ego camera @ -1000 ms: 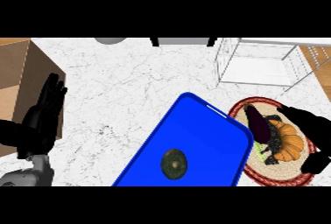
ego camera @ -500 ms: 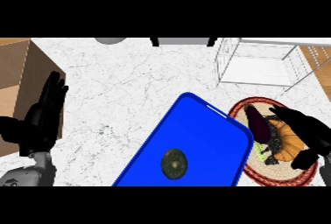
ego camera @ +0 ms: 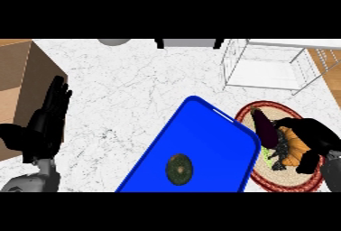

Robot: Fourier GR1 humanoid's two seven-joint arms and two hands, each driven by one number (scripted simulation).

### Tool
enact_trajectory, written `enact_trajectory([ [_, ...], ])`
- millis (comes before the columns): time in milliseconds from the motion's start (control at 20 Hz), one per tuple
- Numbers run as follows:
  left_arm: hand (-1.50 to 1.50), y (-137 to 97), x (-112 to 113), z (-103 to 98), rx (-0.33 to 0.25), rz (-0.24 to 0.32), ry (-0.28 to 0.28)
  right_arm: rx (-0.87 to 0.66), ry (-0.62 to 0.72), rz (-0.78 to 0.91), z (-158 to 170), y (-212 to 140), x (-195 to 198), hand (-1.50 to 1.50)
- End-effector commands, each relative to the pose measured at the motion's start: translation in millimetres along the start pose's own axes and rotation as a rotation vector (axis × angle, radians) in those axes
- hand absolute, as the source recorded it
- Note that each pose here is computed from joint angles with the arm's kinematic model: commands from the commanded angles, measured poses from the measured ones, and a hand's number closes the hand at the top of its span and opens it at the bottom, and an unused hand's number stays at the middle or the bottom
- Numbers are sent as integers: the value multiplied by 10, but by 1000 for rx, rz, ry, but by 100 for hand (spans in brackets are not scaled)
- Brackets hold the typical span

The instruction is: Pick the croissant from the placemat and place it in the tiered shelf

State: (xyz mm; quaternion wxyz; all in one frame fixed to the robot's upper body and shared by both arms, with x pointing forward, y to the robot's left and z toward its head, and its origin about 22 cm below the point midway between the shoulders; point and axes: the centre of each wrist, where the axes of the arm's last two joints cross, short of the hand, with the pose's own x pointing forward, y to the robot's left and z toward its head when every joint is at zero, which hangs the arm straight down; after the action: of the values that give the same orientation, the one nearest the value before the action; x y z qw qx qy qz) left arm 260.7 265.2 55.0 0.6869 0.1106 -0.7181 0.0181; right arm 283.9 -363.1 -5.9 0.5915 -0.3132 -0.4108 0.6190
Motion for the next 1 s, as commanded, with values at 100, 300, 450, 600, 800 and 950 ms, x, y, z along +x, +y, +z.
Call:
enact_trajectory([
  [100, 0, -29, -17, 87, -16, -3, -1, -64, -66, 78, -143, 222, 69, 150],
  [300, 0, -38, -2, -51, -2, -12, 9, -116, -23, 59, -32, 136, 148, 150],
  [450, 0, 153, 24, -6, -5, -25, 12, -140, 114, -78, -308, 44, 823, 150],
  [600, 0, 134, 61, -91, 13, -11, 2, -116, 186, -166, -403, 166, 1349, 150],
  [800, 0, 84, 43, -55, 10, 8, 4, -168, 141, -290, -283, 33, 1543, 150],
  [950, 0, 116, -18, 54, 24, 9, 22, -202, 110, -339, -97, -360, 1797, 150],
])
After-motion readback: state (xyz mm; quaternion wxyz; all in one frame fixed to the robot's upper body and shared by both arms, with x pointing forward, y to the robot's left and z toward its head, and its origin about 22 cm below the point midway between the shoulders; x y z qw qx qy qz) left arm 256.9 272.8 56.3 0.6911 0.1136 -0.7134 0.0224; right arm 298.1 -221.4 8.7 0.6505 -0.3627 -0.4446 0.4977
